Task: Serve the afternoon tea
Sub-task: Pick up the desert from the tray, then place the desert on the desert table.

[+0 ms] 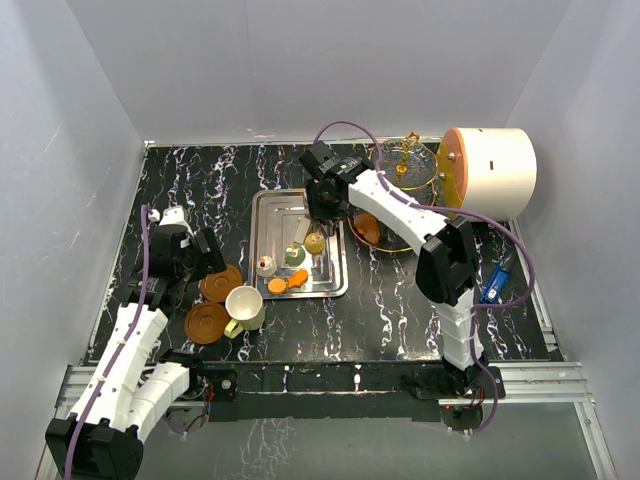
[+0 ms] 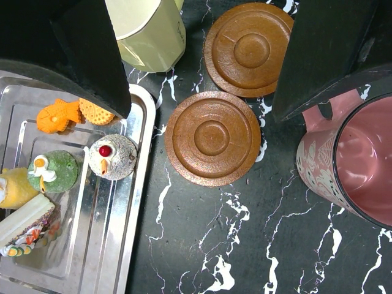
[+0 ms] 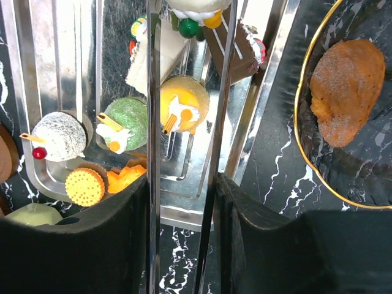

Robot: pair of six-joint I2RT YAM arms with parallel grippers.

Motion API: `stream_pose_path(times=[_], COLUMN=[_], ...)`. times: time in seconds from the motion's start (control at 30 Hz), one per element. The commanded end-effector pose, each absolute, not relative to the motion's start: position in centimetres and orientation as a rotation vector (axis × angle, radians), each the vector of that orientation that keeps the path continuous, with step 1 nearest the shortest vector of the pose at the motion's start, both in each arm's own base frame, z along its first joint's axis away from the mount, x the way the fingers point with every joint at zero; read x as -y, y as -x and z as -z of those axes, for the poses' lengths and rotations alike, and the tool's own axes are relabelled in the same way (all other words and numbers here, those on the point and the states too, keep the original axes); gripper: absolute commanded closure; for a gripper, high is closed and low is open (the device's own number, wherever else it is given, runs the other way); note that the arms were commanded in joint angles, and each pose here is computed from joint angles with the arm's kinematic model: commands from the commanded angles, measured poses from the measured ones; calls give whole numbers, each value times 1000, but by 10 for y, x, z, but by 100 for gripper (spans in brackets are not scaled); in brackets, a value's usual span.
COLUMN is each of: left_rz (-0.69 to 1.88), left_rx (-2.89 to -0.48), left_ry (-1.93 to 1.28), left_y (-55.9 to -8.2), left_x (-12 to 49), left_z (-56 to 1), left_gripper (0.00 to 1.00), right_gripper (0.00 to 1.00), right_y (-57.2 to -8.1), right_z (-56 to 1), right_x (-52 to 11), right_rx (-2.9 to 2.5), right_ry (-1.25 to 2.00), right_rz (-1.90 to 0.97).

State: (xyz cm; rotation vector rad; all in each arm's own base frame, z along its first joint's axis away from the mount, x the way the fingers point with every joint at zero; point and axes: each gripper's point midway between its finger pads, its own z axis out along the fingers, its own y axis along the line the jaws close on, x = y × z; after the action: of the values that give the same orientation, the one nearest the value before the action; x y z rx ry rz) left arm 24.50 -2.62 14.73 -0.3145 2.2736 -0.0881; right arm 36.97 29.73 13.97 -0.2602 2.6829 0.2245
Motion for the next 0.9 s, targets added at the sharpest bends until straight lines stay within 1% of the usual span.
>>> stream_pose_path(times=[0.0,0.43,0.67,0.87], left_rz=[80,86,94,100], left_rx=[-2256,-2255,-2259,-2258], left_ry=[319,315,309,304], left_y=[-244,-244,-244,-245], left_x=[24,25,27,28], left_z=[-152,-152,-151,-151], left_gripper=[1,1,1,1], right_gripper=[65,66,66,65], right_y=[-381,-375,-359,-334], right_z=[-180,-193,-203,-220], right_x=[-299,-276,-276,-271], right_rx=[-2551,-2503,-2494,-2479], right_ry=[190,51,46,39], right_rz=[-280,-222,-318,-425])
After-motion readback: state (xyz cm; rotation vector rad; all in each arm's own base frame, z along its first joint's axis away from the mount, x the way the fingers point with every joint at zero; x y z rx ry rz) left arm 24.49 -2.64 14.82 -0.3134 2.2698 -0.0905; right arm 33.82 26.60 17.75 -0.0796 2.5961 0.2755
